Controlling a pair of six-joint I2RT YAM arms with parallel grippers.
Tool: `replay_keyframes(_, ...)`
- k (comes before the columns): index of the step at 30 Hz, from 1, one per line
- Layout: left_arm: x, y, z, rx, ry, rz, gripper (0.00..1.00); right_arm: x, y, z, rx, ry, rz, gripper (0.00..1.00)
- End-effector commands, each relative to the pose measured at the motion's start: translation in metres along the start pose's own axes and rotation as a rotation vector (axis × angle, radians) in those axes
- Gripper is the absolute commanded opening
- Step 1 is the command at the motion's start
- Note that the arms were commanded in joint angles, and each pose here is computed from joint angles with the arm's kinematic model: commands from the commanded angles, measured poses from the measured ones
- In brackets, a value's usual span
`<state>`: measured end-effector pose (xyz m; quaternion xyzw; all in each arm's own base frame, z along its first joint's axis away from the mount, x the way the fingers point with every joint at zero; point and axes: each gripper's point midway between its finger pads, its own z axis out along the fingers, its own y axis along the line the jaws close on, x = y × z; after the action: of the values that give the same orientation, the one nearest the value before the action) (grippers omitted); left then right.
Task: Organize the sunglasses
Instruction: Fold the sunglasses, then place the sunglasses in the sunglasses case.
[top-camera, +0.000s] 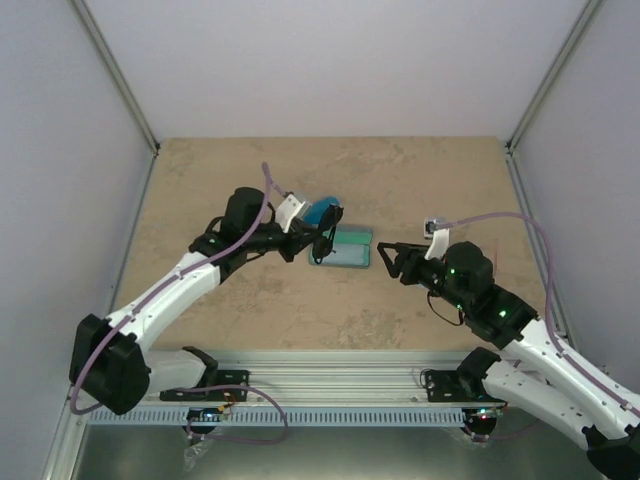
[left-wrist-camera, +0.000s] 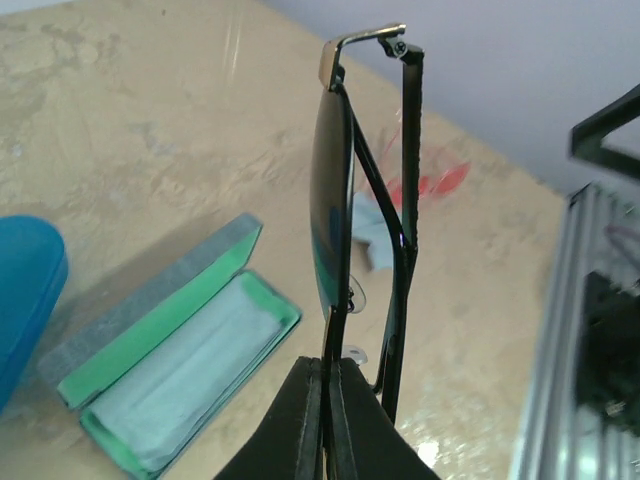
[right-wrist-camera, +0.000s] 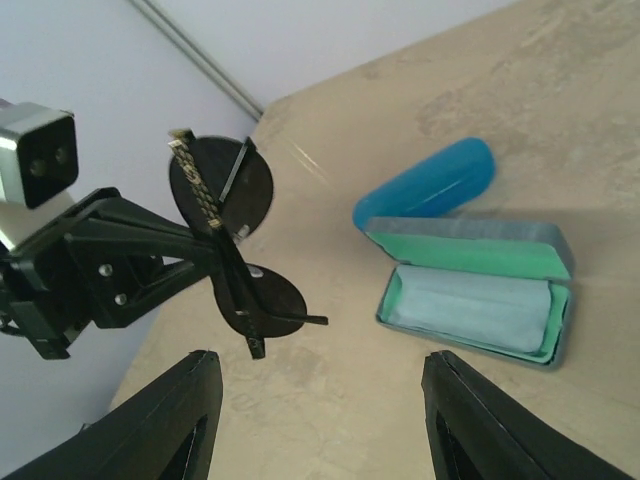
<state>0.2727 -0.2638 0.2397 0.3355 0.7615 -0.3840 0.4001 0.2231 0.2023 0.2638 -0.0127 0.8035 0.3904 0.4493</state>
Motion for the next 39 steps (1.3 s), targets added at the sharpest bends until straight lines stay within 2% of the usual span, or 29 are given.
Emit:
replay_keyframes(1, 0.012, 0.013, 0.014, -0.065, 0.072, 0.198, 0.0, 0.007, -0.019, 0.006, 0.082, 0.0, 0.035, 0.56)
replay_keyframes(10, 0.015, 0.026, 0.037, -0.085, 0.1, 0.39, 0.0, 0.043, -0.051, 0.039, 0.193, 0.117, 0.033, 0.49)
replay_keyframes(19, 0.023, 0.034, 0.059, -0.061, 0.137, 0.52, 0.0, 0.055, -0.047, 0.088, 0.174, 0.186, 0.017, 0.45)
replay_keyframes(30, 0.044, 0.053, 0.076, -0.095, 0.207, 0.536, 0.0, 0.054, -0.043, 0.136, 0.169, 0.197, 0.033, 0.41)
replay_keyframes(39, 0.054, 0.062, 0.084, -0.154, 0.274, 0.597, 0.0, 0.064, -0.061, 0.149, 0.231, 0.196, 0.06, 0.39)
